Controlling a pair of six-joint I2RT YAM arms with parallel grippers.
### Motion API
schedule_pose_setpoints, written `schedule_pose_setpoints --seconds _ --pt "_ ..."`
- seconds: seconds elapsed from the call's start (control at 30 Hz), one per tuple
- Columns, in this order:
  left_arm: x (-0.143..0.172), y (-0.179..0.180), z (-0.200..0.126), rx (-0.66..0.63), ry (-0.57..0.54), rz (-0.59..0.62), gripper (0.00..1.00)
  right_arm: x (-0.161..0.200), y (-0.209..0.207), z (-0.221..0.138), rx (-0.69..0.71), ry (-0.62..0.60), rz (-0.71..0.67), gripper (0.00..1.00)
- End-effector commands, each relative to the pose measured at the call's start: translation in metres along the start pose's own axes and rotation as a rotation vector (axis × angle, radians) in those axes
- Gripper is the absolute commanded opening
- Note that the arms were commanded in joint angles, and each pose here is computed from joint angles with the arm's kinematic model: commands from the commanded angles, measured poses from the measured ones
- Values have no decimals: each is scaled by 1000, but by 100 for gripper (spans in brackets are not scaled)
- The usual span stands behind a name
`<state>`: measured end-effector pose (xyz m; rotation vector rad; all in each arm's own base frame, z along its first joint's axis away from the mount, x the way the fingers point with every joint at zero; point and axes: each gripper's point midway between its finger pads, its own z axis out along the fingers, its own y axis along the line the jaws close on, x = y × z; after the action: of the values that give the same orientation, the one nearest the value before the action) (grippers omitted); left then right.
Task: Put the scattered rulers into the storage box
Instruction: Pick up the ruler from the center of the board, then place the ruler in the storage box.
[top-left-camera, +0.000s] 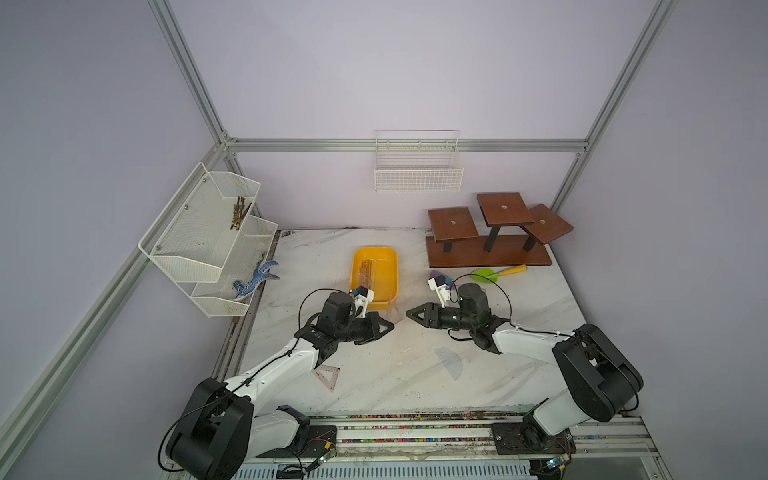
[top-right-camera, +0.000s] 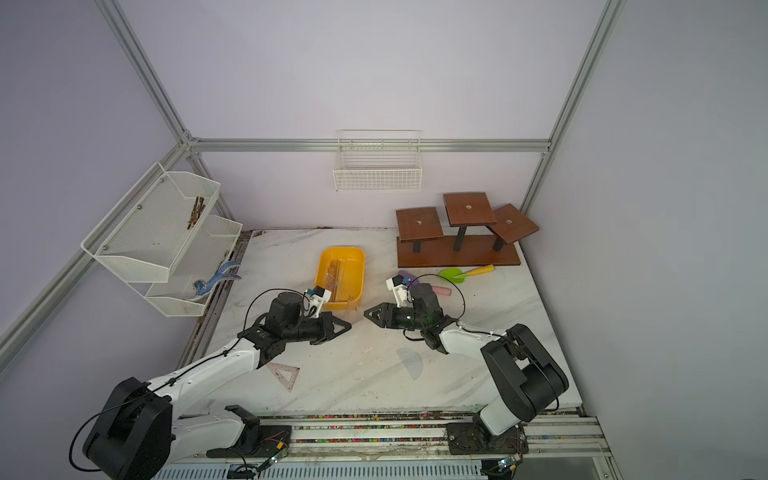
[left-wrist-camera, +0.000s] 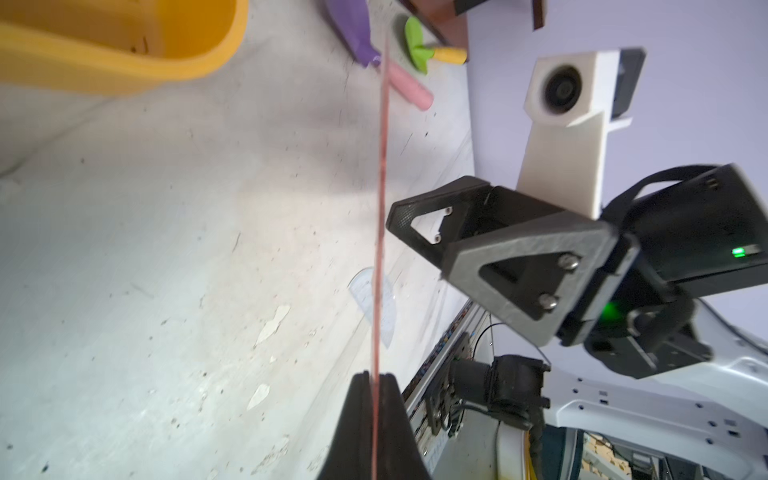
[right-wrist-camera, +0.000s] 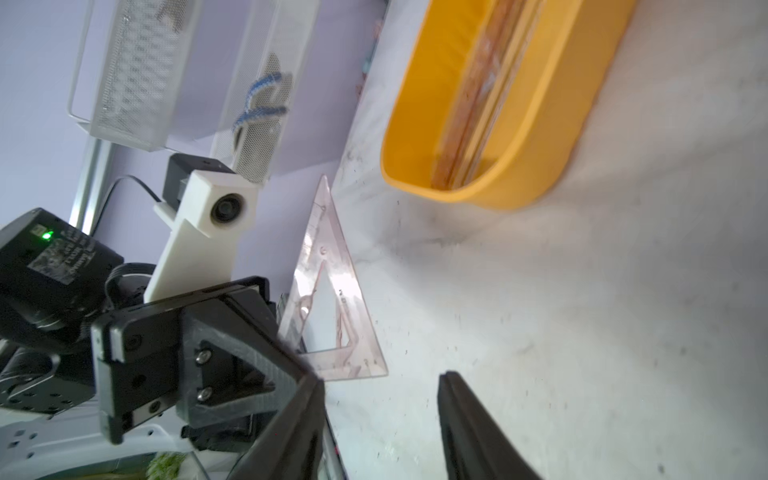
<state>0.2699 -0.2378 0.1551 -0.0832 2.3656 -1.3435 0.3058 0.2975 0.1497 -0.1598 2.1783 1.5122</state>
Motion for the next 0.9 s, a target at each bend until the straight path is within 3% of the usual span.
schedule_pose_setpoints --seconds 0.0,0.17,0.43,0.57,0.77,0.8,0.87 --pt "-34 -34 -9 159 -120 4 0 -29 34 -1 -192 -50 96 59" --pt "-46 -38 -10 275 -151 -32 0 -44 54 7 -350 -55 165 59" --pt "-46 -37 -3 345 -131 -62 0 -51 64 22 -378 -42 163 51" --pt "-46 -35 -2 345 -134 -63 0 -55 63 28 -381 -39 166 37" --pt "-45 -25 2 320 -122 -70 0 -61 51 38 -301 -44 139 2" --pt "-46 -19 3 303 -116 -71 6 -63 43 43 -256 -42 127 0" --pt "-53 0 -1 244 -119 -70 41 -69 23 58 -117 -41 85 0"
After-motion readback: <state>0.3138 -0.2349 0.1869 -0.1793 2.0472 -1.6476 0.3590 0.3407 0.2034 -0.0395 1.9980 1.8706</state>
